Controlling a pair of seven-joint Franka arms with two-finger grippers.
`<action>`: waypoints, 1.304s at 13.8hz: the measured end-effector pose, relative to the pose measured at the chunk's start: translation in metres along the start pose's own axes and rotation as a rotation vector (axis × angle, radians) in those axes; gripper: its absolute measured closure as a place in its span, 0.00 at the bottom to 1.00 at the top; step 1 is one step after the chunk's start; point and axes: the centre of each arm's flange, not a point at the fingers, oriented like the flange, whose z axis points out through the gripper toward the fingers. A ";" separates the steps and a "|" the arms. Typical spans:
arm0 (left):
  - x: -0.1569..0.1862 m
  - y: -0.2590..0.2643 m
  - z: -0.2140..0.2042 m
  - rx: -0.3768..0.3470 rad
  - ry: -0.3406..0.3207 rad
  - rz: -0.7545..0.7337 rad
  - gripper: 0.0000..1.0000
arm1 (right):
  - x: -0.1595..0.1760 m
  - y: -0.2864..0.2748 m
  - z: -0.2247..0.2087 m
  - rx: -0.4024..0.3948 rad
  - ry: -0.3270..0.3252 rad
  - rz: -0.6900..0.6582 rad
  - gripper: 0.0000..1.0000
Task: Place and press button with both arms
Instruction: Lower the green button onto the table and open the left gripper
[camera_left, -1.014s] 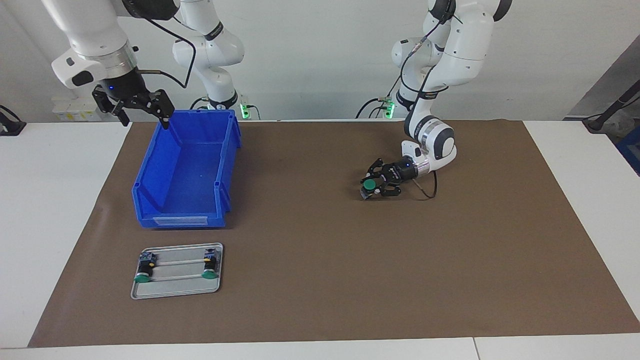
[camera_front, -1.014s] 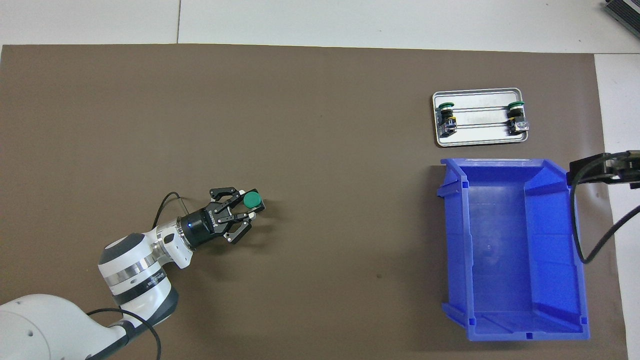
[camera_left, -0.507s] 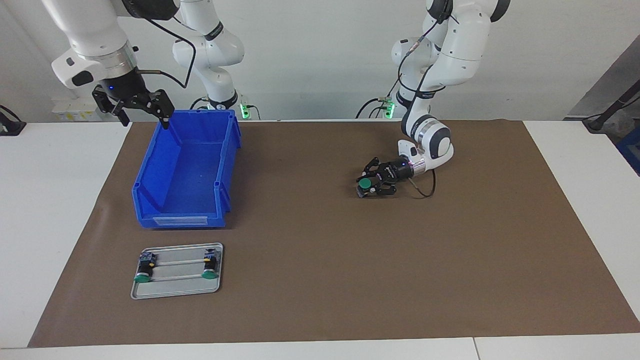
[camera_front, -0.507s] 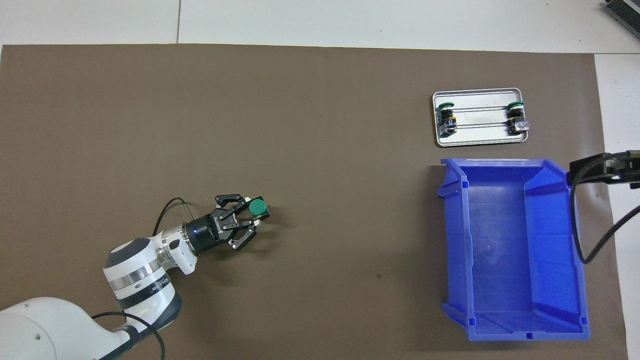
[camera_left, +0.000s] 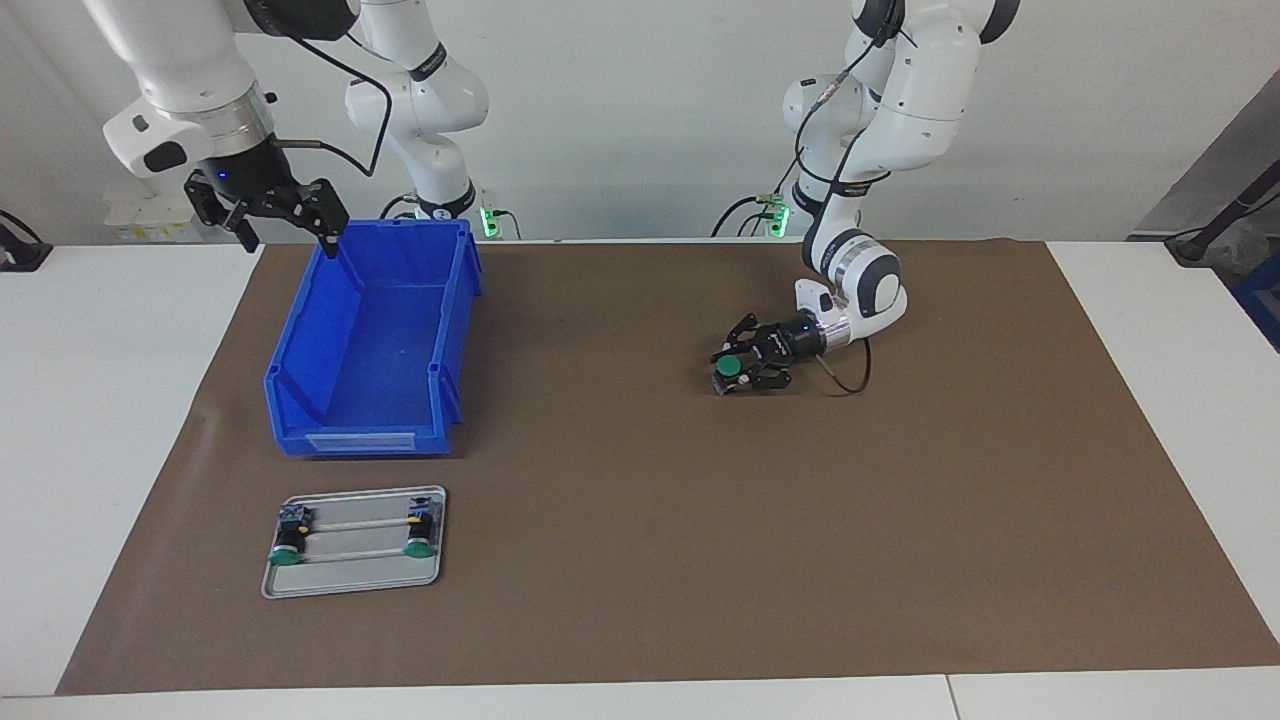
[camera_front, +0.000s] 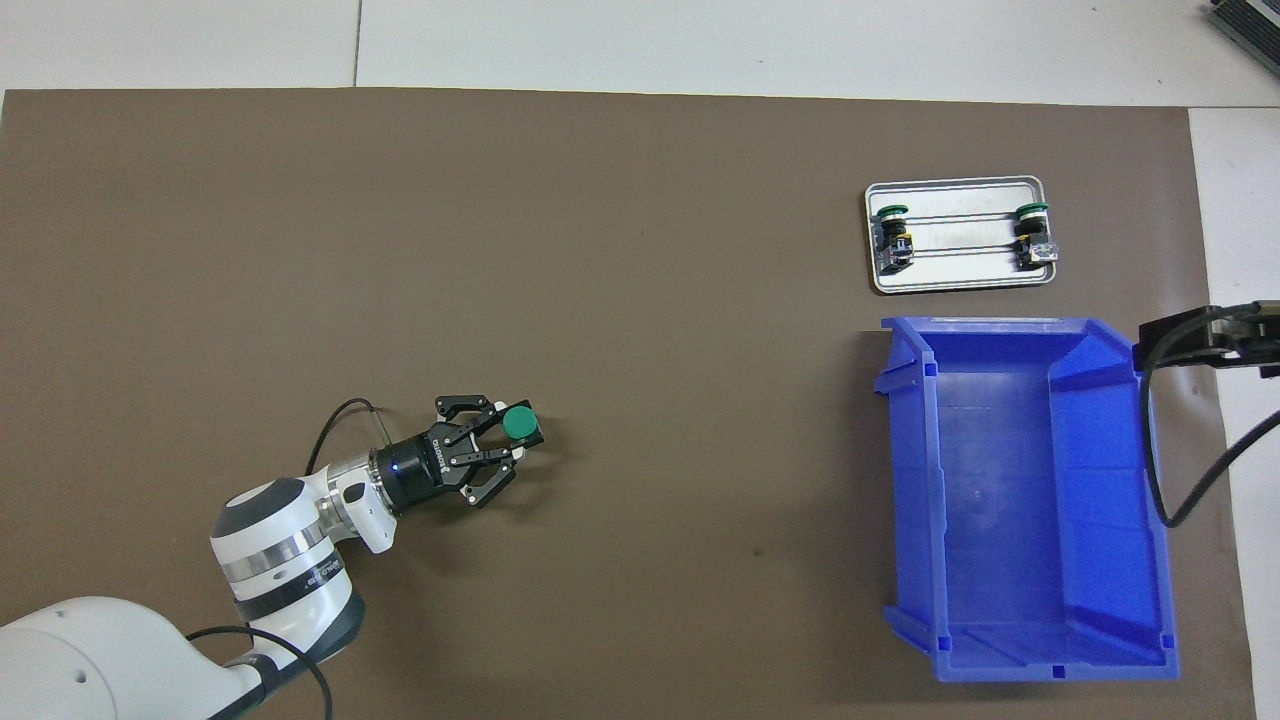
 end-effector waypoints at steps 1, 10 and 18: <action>-0.001 -0.001 -0.003 -0.006 -0.015 0.005 0.56 | 0.000 0.000 0.000 0.000 0.000 0.000 0.00; -0.001 -0.002 -0.005 -0.003 -0.032 0.012 0.50 | 0.000 0.000 0.000 0.000 0.000 0.000 0.00; 0.000 -0.002 -0.003 -0.007 -0.034 0.005 0.16 | 0.000 0.000 0.000 0.000 0.000 0.000 0.00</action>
